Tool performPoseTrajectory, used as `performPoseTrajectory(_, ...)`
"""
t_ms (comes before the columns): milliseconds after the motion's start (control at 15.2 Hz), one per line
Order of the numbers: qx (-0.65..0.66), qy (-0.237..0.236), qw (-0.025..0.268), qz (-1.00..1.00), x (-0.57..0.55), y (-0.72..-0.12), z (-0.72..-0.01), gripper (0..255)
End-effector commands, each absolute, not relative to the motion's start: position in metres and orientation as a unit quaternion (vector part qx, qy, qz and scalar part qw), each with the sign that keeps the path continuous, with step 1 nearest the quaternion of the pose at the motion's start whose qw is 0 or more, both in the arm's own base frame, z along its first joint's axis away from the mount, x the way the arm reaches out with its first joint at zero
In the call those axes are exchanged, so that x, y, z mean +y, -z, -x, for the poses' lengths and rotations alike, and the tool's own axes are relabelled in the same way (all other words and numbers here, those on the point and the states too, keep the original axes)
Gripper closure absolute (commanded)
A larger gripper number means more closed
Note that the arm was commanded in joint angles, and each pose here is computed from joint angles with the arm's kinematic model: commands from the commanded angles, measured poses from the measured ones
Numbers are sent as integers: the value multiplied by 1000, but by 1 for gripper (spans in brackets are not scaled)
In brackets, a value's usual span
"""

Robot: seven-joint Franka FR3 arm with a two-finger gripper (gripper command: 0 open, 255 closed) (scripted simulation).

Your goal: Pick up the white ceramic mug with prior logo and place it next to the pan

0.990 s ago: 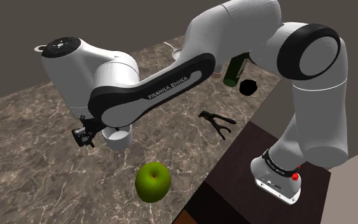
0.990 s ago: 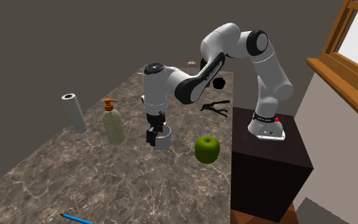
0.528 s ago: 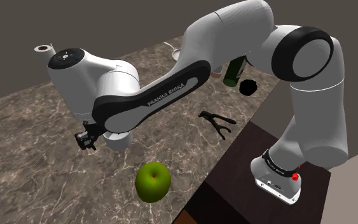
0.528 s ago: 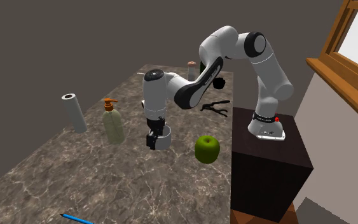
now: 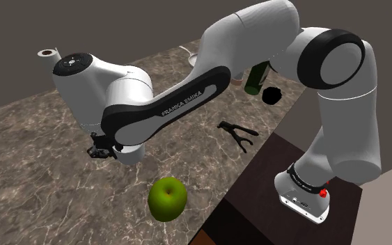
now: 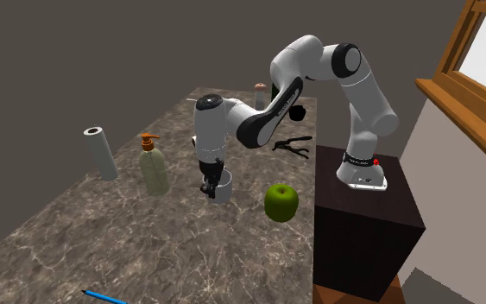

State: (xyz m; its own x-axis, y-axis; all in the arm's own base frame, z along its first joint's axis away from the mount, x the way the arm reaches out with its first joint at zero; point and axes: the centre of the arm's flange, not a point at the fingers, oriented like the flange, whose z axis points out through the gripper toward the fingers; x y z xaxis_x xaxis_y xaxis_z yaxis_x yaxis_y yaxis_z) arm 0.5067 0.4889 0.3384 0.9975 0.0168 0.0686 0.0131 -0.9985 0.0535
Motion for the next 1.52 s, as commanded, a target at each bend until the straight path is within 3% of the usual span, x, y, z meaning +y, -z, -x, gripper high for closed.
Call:
performPoseTrajectory(0,7,-35,27,-999,489,-338,-507,255)
performPoseTrajectory(330,7,-35,27,-999,489,-338,-507,255)
performPoseTrajectory(1452,7,-35,27,-999,489,-428,-507,255)
